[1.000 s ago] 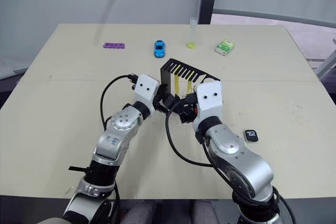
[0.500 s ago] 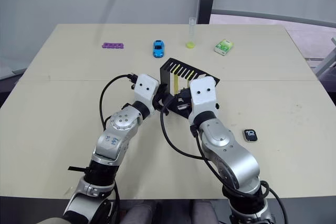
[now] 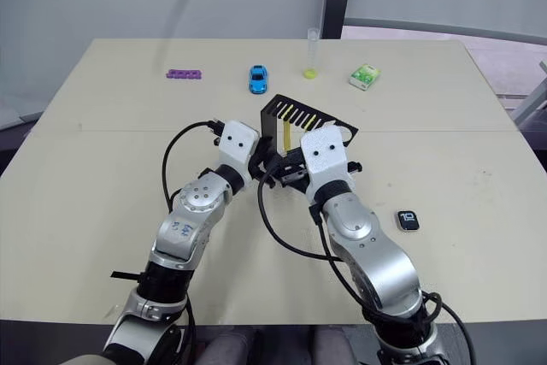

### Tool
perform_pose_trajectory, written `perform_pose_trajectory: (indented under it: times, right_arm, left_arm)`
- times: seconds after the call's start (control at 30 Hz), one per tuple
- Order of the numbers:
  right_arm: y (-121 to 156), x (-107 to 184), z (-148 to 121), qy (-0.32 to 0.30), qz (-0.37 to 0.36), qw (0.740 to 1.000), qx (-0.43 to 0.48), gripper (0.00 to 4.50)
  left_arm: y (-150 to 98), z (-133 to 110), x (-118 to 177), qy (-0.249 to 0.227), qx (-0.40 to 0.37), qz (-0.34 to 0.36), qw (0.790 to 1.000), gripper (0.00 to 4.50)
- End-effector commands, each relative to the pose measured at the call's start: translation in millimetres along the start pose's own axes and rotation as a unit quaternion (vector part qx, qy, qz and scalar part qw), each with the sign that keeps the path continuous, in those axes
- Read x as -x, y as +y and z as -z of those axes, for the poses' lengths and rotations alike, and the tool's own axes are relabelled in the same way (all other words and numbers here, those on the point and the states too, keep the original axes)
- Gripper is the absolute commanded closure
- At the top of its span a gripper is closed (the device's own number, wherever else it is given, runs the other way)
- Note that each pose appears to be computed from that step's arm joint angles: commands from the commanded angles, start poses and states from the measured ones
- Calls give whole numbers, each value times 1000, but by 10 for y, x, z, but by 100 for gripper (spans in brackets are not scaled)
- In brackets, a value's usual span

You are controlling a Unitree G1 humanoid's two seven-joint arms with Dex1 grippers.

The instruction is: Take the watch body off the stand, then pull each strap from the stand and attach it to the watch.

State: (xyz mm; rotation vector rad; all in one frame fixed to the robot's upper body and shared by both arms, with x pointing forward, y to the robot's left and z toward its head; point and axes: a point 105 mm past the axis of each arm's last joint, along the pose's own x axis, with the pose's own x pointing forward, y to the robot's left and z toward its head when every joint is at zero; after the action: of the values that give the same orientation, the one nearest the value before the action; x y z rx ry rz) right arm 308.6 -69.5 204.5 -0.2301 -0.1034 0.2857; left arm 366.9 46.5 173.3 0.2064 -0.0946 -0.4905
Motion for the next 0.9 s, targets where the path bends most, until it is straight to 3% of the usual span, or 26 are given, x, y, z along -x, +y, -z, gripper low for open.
perform_pose_trajectory:
  times: [0.03,0.9]
  right_arm:
    - [18,88,-250,-55,-6,998,11,446]
    - [46,318,-183,-45,-46,996,60,446]
  left_arm:
    - [-12,-97,13,-19,-11,-3,1000,450]
    - [21,-93,-12,-22,-14,-7,1000,450]
